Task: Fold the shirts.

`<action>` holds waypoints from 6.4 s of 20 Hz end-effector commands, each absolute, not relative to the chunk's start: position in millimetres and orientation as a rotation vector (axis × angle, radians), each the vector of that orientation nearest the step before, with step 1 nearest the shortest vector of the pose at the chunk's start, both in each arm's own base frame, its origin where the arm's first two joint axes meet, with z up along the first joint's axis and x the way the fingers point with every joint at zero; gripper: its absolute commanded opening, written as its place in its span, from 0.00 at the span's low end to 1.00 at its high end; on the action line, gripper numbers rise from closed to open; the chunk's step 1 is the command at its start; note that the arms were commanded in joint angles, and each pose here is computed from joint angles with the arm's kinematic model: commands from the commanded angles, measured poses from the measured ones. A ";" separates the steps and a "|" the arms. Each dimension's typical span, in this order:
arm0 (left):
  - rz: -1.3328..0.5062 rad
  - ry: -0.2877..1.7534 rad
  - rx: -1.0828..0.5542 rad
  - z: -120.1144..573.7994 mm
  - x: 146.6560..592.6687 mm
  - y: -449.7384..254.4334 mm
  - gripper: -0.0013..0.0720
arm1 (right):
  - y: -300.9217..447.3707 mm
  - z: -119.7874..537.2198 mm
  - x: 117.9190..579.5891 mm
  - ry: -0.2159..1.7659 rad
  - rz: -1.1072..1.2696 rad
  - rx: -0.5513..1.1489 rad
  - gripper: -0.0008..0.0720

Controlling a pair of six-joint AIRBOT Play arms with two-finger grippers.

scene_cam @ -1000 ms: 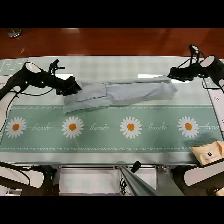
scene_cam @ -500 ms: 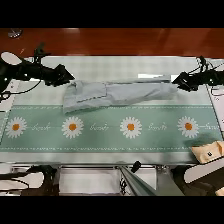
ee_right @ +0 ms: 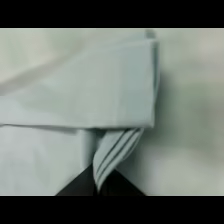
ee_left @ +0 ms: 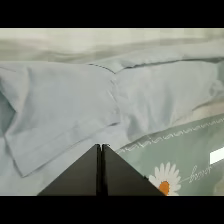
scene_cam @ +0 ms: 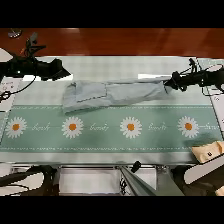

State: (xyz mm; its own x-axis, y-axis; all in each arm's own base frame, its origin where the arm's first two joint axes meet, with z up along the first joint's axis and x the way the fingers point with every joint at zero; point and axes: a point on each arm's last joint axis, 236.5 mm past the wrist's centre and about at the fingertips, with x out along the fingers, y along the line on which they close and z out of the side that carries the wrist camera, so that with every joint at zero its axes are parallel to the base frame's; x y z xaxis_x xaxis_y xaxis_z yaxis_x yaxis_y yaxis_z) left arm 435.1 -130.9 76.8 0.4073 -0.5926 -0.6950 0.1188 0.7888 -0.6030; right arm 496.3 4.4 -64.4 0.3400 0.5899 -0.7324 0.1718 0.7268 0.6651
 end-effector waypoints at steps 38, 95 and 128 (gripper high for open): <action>-0.824 1.064 -0.665 28.8 368.2 -486.9 0.05 | 112.1 212.1 338.3 0.969 0.403 0.171 0.05; -0.307 0.692 -0.325 225.8 282.0 -83.7 0.05 | 160.2 -73.4 394.4 1.256 0.413 0.803 0.84; -0.437 0.913 -0.289 130.5 332.8 -120.3 0.05 | -107.7 255.9 309.2 1.062 -0.158 0.311 0.05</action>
